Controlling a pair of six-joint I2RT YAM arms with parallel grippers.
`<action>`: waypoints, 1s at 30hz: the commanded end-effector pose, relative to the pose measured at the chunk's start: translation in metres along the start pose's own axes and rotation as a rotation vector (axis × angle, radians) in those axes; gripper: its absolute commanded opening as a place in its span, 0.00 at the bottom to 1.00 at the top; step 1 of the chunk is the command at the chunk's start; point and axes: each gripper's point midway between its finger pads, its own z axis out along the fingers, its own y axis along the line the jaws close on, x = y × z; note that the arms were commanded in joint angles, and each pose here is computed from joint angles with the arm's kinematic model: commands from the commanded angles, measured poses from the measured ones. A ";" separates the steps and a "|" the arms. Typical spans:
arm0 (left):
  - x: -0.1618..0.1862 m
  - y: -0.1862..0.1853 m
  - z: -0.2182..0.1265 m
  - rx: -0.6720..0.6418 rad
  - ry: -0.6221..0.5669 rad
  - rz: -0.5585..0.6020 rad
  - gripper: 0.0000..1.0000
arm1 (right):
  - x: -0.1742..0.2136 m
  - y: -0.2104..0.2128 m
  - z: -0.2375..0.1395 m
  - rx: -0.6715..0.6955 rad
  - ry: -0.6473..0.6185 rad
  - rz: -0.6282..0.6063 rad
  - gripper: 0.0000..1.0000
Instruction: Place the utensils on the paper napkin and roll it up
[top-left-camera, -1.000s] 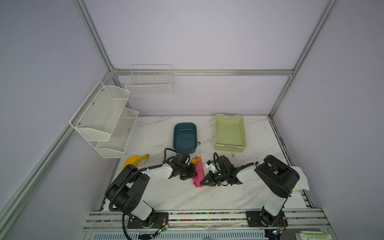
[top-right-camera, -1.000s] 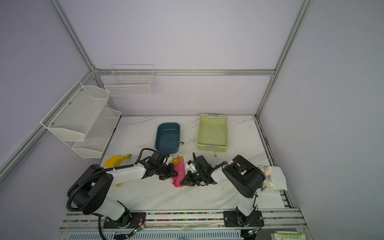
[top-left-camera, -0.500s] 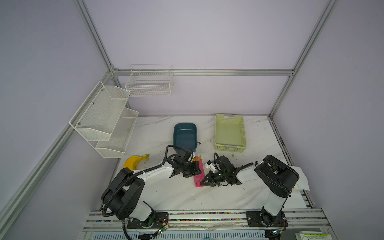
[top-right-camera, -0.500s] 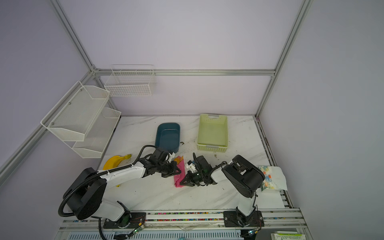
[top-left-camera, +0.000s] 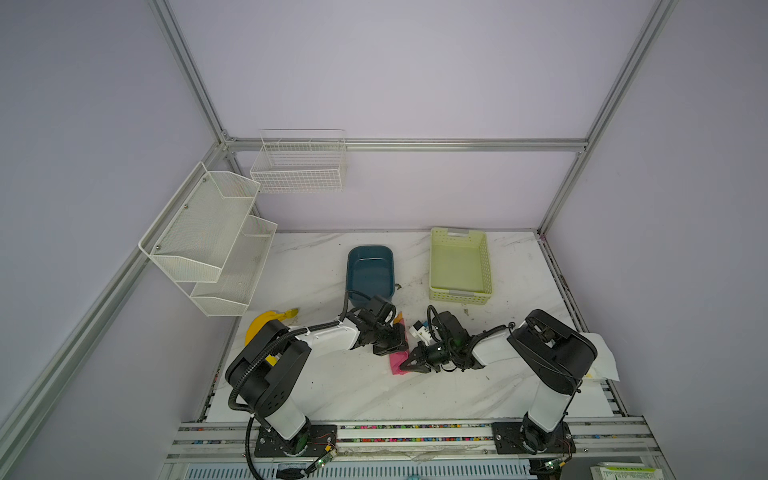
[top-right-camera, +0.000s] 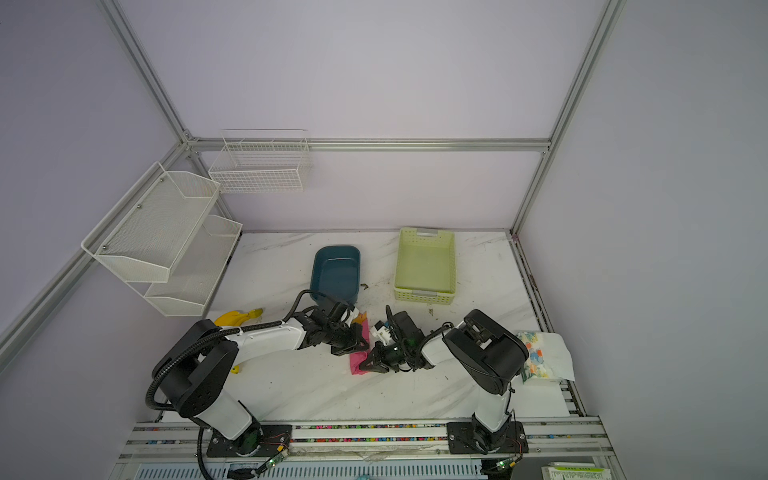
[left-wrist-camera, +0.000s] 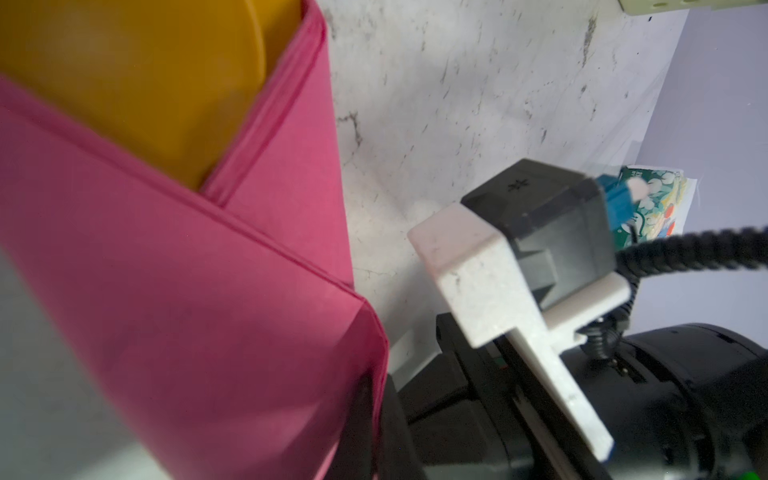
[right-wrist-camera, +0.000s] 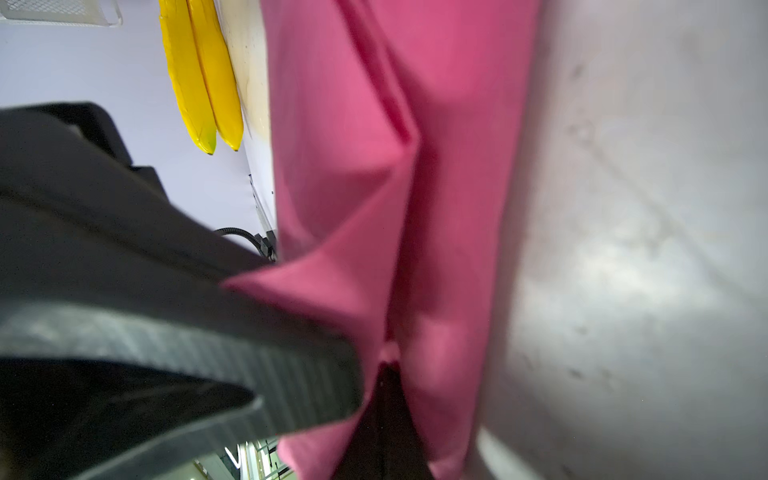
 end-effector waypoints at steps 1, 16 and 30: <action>-0.020 -0.041 -0.004 0.103 -0.039 0.072 0.04 | 0.005 -0.024 0.001 0.057 -0.002 0.057 0.01; -0.014 -0.007 0.019 0.010 -0.012 0.031 0.03 | -0.006 0.017 -0.042 0.017 -0.126 0.022 0.15; -0.015 -0.010 0.016 0.019 -0.023 0.037 0.03 | -0.015 -0.009 -0.033 0.104 -0.104 0.017 0.28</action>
